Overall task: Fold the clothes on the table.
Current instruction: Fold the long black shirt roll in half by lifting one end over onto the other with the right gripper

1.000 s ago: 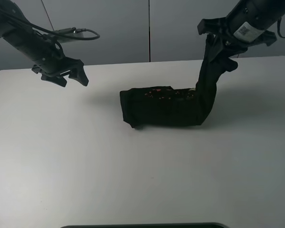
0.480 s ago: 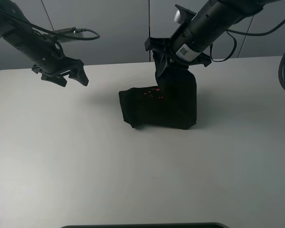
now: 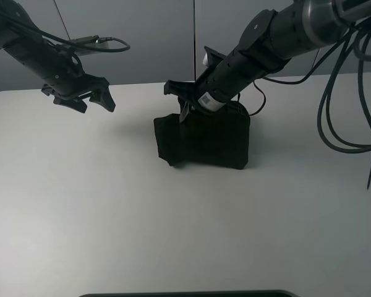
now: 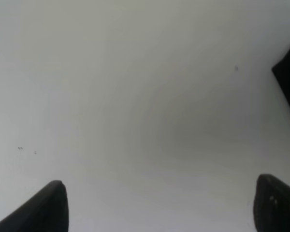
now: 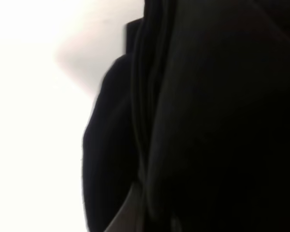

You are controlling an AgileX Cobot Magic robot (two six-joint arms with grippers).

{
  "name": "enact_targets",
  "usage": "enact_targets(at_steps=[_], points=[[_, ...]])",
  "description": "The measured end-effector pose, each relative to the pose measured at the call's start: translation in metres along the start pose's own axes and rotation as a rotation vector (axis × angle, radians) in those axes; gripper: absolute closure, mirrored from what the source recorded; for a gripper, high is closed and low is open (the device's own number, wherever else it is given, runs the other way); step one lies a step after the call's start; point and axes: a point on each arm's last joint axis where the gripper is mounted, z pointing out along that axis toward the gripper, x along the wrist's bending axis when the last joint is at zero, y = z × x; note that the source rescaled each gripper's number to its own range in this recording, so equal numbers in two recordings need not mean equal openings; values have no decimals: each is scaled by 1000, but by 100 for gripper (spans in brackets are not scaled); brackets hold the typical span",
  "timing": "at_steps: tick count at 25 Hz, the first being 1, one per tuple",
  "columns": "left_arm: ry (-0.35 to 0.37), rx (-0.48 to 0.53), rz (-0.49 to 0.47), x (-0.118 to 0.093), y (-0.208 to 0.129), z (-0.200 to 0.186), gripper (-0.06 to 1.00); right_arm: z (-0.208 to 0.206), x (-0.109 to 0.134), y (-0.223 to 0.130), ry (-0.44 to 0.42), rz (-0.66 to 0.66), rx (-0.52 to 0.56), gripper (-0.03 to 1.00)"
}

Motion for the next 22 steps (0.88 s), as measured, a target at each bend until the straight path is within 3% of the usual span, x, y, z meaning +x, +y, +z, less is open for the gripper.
enact_targets(at_steps=[5, 7, 9, 12, 13, 16, 22], points=[[1, -2, 0, 0, 0, 0, -5, 1, 7, 1, 50, 0, -22, 94], [1, -3, 0, 0, 0, 0, -5, 1, 7, 1, 52, -17, -26, 89], [2, -6, 0, 0, 1, 0, -5, 0, 9, 2, 61, -43, -33, 69], [2, -6, 0, 0, 1, 0, -5, 0, 11, 2, 80, -70, -30, 17], [2, -6, 0, 0, 1, 0, -5, 0, 11, 1, 84, -91, -21, 5], [2, -6, 0, 0, 1, 0, -5, -3, 12, 0, 74, -153, -7, -2], [2, -6, 0, 0, 1, 0, -5, -39, 21, 5, -18, -337, -56, -1]])
